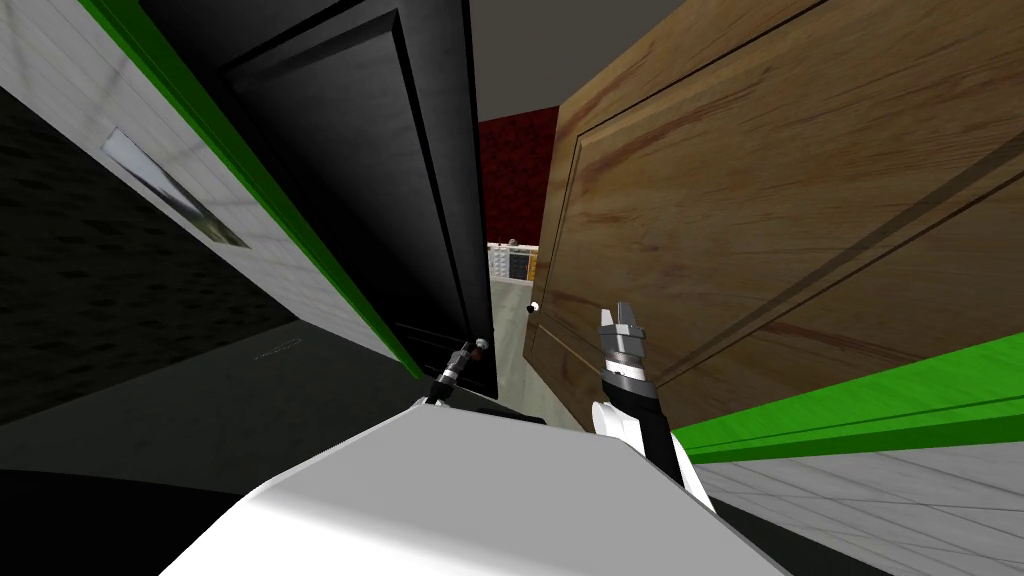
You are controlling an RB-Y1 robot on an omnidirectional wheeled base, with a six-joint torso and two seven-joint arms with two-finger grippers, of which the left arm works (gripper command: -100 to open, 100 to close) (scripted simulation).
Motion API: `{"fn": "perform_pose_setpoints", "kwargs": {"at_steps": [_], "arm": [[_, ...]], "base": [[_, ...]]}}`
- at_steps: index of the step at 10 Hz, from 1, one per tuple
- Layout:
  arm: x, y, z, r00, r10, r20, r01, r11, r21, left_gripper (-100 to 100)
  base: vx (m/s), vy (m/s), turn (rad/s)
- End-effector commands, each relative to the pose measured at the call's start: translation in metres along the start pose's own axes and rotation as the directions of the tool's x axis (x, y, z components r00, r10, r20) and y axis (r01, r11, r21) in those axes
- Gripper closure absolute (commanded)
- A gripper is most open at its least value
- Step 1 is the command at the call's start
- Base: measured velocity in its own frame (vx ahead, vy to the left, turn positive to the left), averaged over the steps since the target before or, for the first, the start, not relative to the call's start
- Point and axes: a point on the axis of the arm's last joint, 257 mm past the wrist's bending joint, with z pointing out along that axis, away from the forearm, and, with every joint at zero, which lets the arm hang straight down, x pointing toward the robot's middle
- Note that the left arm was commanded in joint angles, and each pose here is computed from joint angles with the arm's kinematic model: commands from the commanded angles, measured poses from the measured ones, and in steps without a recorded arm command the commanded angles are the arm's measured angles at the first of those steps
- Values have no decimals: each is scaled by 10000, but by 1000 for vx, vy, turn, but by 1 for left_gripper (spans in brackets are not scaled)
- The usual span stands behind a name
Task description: Push the door open
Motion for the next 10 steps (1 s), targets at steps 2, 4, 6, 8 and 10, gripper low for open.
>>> {"fn": "perform_pose_setpoints", "kwargs": {"at_steps": [2,4,6,8,10], "arm": [[-28,86,-121,9962,855,-147,-855,9963,42,-100],[-54,164,-237,9847,1720,-293,-1718,9851,108,-100],[-68,207,-304,9733,2264,-374,-2259,9740,159,-100],[-97,292,-444,9447,3234,-546,-3222,9462,291,-100],[-111,333,-514,9202,3865,-623,-3848,9222,382,-100]], "base": [[-49,-46,31],[-78,-110,44],[-71,-78,28],[-58,-63,32],[-49,-58,23]]}}
